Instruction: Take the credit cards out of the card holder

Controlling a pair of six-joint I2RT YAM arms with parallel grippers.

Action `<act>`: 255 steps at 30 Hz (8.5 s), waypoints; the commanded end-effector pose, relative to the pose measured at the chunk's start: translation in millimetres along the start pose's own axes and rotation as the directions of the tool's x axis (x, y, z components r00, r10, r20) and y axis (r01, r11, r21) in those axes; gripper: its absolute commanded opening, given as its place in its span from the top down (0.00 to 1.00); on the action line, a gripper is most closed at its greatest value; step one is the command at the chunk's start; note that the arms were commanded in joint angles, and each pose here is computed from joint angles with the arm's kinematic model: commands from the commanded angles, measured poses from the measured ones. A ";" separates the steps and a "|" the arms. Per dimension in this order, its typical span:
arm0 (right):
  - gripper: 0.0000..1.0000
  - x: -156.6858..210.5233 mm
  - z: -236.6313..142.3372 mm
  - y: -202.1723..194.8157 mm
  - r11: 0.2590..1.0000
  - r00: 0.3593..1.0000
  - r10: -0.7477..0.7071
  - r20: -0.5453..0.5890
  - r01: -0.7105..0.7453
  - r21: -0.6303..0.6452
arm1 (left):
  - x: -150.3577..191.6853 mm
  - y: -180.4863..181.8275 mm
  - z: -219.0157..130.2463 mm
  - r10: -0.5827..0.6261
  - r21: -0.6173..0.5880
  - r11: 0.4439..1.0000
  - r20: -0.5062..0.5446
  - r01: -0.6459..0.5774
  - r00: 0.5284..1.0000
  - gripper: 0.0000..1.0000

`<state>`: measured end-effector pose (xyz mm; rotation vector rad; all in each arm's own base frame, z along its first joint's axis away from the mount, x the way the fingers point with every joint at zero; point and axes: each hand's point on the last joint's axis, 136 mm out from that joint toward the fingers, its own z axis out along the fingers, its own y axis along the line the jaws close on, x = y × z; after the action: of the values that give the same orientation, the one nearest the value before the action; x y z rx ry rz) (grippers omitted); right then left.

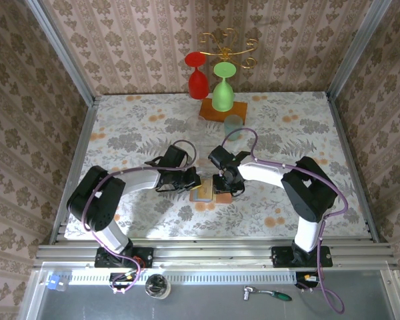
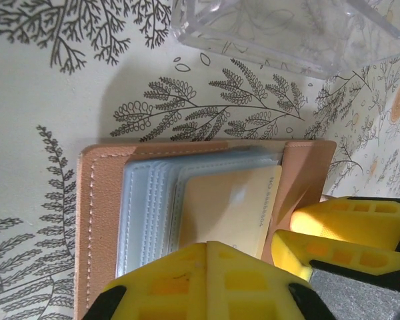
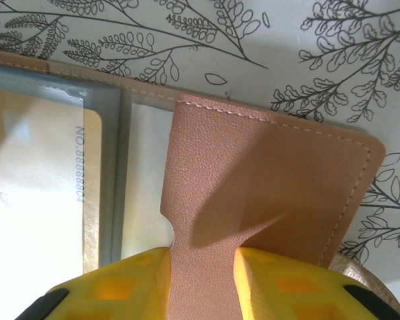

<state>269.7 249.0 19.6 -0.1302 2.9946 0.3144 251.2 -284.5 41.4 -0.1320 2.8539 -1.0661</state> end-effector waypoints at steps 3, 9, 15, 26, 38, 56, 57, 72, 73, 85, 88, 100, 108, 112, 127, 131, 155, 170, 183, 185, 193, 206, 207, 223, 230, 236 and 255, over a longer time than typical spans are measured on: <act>0.66 0.3 -7.6 -5.7 0.999 0.999 -0.033 0.020 0.033 0.032 | 6.0 5.5 -0.9 0.007 -0.019 1.000 -0.003 -0.008 1.000 1.00; 0.65 -7.1 -27.6 5.2 0.999 0.997 -0.048 0.062 0.049 -0.014 | 3.4 -4.2 -9.3 0.017 -0.003 1.000 0.016 -0.017 1.000 1.00; 0.64 -10.7 -34.0 24.1 0.992 0.996 -0.027 0.083 0.037 -0.120 | 3.2 -12.3 -12.7 0.044 0.002 0.999 0.017 -0.044 0.999 1.00; 0.66 -15.4 -33.9 50.3 0.956 0.995 0.012 0.103 0.019 -0.293 | 14.1 4.3 -3.8 0.055 -0.077 0.995 -0.023 -0.057 0.998 1.00; 0.67 -17.9 -20.9 59.8 0.936 0.997 0.027 0.074 0.001 -0.353 | 16.3 18.8 -1.1 0.058 -0.140 0.988 -0.033 -0.062 0.998 1.00; 0.69 -8.7 1.8 44.6 0.948 0.999 0.049 0.007 -0.044 -0.314 | 19.2 24.4 -2.1 0.045 -0.151 0.987 -0.033 -0.050 0.998 1.00; 0.69 -7.7 2.9 43.8 0.950 0.999 0.048 0.004 -0.044 -0.310 | 18.7 24.2 -2.2 0.044 -0.150 0.988 -0.031 -0.049 0.999 1.00; 0.69 -9.0 -9.9 30.6 0.970 0.999 0.027 0.043 -0.016 -0.242 | 17.8 23.7 -8.1 0.042 -0.136 0.990 -0.008 -0.043 0.999 1.00; 0.69 -9.6 -12.0 31.4 0.970 0.999 0.025 0.048 -0.013 -0.245 | 17.5 22.5 -9.3 0.043 -0.132 0.990 -0.004 -0.043 0.999 1.00; 0.68 -14.1 -29.4 38.8 0.956 0.997 0.028 0.074 -0.005 -0.295 | 8.0 2.9 -19.2 0.052 -0.068 0.997 0.035 -0.049 0.998 0.98; 0.68 -15.5 -30.4 42.1 0.941 0.996 0.050 0.070 -0.024 -0.337 | 4.3 6.1 -21.8 0.063 -0.097 0.994 0.041 -0.059 0.997 0.98; 0.69 -18.5 -22.5 51.9 0.906 0.996 0.087 0.035 -0.064 -0.419 | 0.6 5.9 -10.7 0.055 -0.054 0.997 0.005 -0.055 0.998 1.00; 0.69 -19.4 -17.0 52.6 0.903 0.995 0.094 0.023 -0.075 -0.422 | 6.5 22.9 -5.7 0.032 -0.100 0.994 -0.012 -0.033 0.999 1.00; 0.69 -18.2 -11.7 50.6 0.904 0.995 0.099 0.010 -0.086 -0.418 | 7.8 27.5 -4.5 0.022 -0.110 0.994 -0.015 -0.024 1.000 1.00; 0.72 -10.7 7.7 41.7 0.914 0.993 0.117 -0.026 -0.117 -0.388 | 11.7 35.6 -5.0 0.002 -0.123 0.992 -0.016 -0.004 1.000 1.00; 0.72 -9.7 5.9 32.5 0.935 0.993 0.114 -0.015 -0.112 -0.336 | 12.1 36.3 -5.4 0.000 -0.124 0.992 -0.017 -0.003 1.000 1.00; 0.71 -13.8 -29.0 31.2 0.936 0.994 0.095 0.056 -0.070 -0.346 | 3.4 -9.6 -23.5 0.080 -0.050 0.996 0.015 -0.079 0.997 1.00; 0.71 -8.6 -6.3 25.2 0.905 0.987 0.161 0.003 -0.146 -0.400 | 18.6 11.5 2.4 0.072 -0.121 0.989 -0.076 -0.081 0.994 1.00; 0.75 -10.7 5.2 33.2 0.854 0.978 0.203 -0.041 -0.198 -0.481 | 25.1 26.9 3.6 0.040 -0.146 0.988 -0.085 -0.052 0.996 1.00; 0.77 -11.4 6.0 32.6 0.854 0.978 0.207 -0.041 -0.201 -0.481 | 25.0 26.8 3.5 0.040 -0.146 0.988 -0.085 -0.052 0.996 1.00; 0.84 -13.0 7.3 26.5 0.850 0.972 0.230 -0.036 -0.219 -0.478 | 23.5 27.2 1.9 0.038 -0.147 0.988 -0.082 -0.050 0.996 1.00; 0.88 -21.0 -13.7 5.3 0.843 0.963 0.270 0.005 -0.233 -0.485 | 16.9 30.1 -6.9 0.022 -0.141 0.990 -0.046 -0.028 0.999 1.00; 0.88 -20.6 -16.4 4.0 0.846 0.964 0.266 0.009 -0.229 -0.482 | 16.4 29.6 -7.3 0.020 -0.139 0.990 -0.045 -0.026 0.999 1.00; 0.94 -23.9 -63.7 0.0 0.890 0.977 0.189 0.102 -0.127 -0.437 | 7.3 4.9 -19.6 0.033 -0.053 0.998 0.008 -0.032 0.999 1.00; 0.96 -32.7 -82.7 -0.9 0.923 0.982 0.091 0.163 -0.022 -0.383 | 6.7 30.3 -31.0 0.041 -0.164 0.986 0.044 -0.034 0.998 0.99; 0.97 -48.2 -101.8 3.0 0.937 0.972 -0.025 0.232 0.104 -0.333 | 13.1 41.4 -17.9 0.013 -0.162 0.987 0.008 -0.012 1.000 0.99; 1.00 -91.1 -112.5 19.7 0.674 0.664 -0.681 0.309 0.733 -0.092 | 8.4 38.3 -26.1 -0.012 -0.124 0.992 0.056 0.019 0.998 0.98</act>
<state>348.7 256.5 149.8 -0.8518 2.4701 0.6041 236.8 -245.9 28.8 -0.1542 2.8938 -0.8756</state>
